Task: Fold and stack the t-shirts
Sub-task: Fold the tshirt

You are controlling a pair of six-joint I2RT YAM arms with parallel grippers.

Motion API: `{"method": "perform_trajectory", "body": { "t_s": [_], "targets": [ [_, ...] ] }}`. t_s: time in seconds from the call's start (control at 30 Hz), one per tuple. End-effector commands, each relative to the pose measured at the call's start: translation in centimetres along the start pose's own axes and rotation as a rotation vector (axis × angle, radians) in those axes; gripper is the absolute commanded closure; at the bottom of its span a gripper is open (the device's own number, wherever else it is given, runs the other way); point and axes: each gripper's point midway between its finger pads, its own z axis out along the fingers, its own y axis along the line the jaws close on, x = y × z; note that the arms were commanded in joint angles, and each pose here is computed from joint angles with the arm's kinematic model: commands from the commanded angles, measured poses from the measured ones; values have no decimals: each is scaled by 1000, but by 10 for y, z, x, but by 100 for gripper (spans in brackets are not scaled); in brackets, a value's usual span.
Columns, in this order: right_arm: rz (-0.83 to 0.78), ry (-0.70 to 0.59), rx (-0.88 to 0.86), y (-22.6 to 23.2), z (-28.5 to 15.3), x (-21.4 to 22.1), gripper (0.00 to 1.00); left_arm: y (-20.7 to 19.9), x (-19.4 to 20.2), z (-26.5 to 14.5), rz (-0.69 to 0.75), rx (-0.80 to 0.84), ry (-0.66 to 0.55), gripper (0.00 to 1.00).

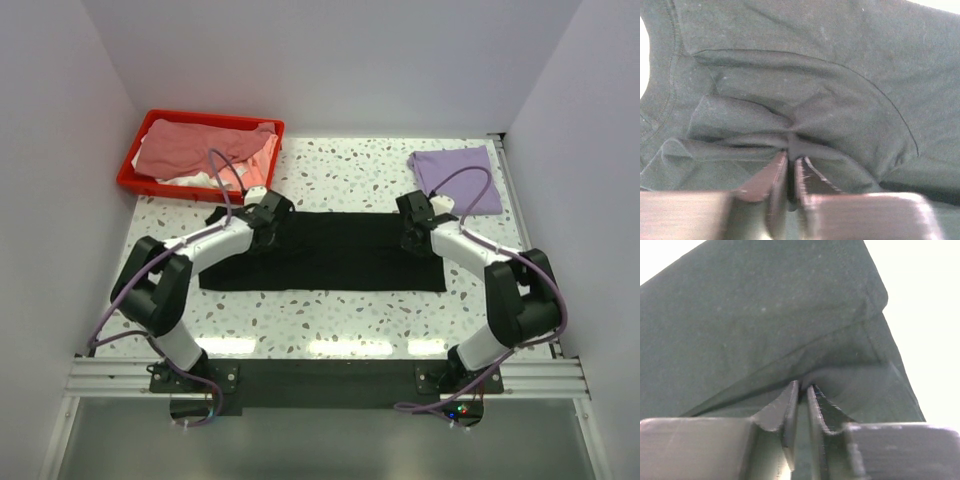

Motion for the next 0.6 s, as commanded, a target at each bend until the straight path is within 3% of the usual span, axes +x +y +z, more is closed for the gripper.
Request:
{"method": "perform_trajectory", "body": {
  "t_s": [0.0, 0.1, 0.13, 0.17, 0.2, 0.23, 0.27, 0.3, 0.4, 0.57],
  "targets": [
    [60, -81, 16, 6, 4, -30, 78, -6, -32, 1, -43, 18, -68, 71],
    [74, -81, 37, 1, 9, -39, 52, -3, -46, 1, -72, 14, -92, 47],
    [83, -91, 42, 0, 8, -46, 47, -1, -50, 1, -83, 8, -98, 32],
    [93, -96, 47, -3, 8, -52, 35, 0, -57, -2, -94, 8, -114, 24],
    [99, -105, 43, -4, 6, -57, 29, 0, -65, -5, -107, 9, -128, 5],
    [102, -121, 46, -5, 2, -65, 24, 2, -71, -8, -115, 5, -141, 0],
    [108, -133, 57, -8, -1, -70, 18, 3, -76, -13, -126, 10, -157, 0],
    [118, -151, 64, -10, -7, -76, 1, 2, -80, -16, -131, 17, -167, 0],
    [106, -180, 59, -13, -18, -85, 1, 1, -81, -27, -147, 55, -170, 0],
    [66, -192, -101, -2, -43, -85, 1, 0, -67, -43, -173, 155, -153, 0]
  ]
}}
